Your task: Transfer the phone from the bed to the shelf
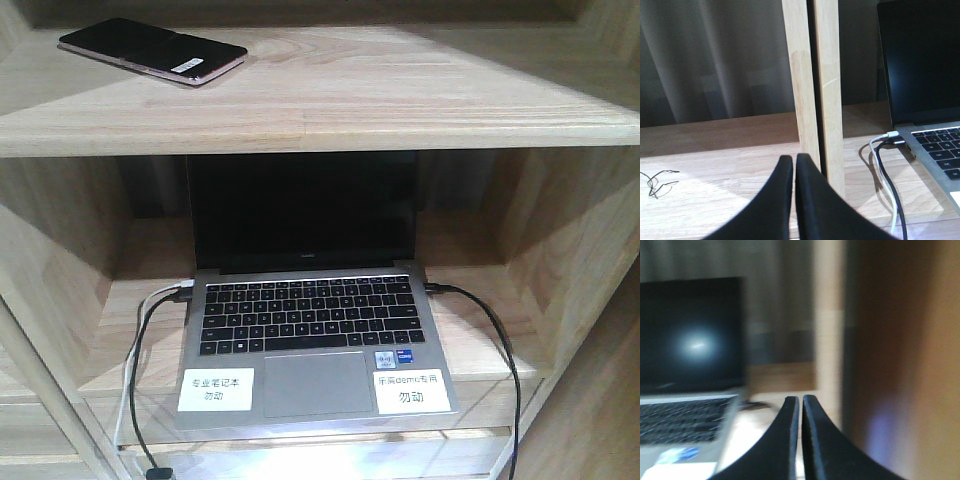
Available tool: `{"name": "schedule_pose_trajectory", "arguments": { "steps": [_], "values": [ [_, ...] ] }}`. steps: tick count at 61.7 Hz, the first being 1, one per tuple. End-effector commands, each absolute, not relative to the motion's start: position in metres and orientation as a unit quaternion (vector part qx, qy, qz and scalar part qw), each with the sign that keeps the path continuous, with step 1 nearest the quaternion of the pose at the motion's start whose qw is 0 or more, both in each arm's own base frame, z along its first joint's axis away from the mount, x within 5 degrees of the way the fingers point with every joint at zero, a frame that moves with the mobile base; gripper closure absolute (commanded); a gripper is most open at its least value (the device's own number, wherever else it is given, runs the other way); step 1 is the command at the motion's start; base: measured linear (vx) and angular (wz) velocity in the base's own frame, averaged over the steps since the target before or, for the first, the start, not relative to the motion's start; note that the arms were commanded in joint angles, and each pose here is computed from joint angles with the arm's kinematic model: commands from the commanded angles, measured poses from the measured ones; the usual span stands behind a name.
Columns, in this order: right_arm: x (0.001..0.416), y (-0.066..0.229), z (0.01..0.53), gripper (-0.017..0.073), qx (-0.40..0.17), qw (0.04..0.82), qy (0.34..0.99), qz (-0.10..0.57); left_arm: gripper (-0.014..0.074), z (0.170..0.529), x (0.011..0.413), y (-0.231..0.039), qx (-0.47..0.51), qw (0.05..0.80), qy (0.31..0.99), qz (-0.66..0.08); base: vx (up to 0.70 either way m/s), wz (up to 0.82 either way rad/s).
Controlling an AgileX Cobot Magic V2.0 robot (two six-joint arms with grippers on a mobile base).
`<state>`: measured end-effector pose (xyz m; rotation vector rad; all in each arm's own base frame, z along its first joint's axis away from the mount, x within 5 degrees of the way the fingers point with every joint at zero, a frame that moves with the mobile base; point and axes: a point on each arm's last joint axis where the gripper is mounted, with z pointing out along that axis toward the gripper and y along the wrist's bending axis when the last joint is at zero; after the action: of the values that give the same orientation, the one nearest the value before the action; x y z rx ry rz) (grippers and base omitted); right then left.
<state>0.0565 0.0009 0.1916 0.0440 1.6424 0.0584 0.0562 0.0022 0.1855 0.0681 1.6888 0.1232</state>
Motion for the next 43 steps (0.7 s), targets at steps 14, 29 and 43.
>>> {"name": "schedule_pose_trajectory", "arguments": {
  "steps": [14, 29, 43],
  "values": [
    [0.056, 0.0001, 0.1984, 0.0564, 0.019, 0.714, 0.7, 0.019, 0.0592, 0.2002, 0.0549, 0.0023, 0.023, 0.701, 0.711, 0.053, 0.0, 0.0],
    [0.056, 0.0001, 0.1982, 0.0564, 0.019, 0.713, 0.701, 0.019, 0.0592, 0.2002, 0.0549, 0.0023, 0.023, 0.701, 0.711, 0.053, 0.0, 0.0],
    [0.056, 0.0001, 0.1981, 0.0564, 0.019, 0.712, 0.701, 0.019, 0.0592, 0.2002, 0.0549, 0.0023, 0.023, 0.701, 0.711, 0.053, 0.0, 0.0]
  ]
}}
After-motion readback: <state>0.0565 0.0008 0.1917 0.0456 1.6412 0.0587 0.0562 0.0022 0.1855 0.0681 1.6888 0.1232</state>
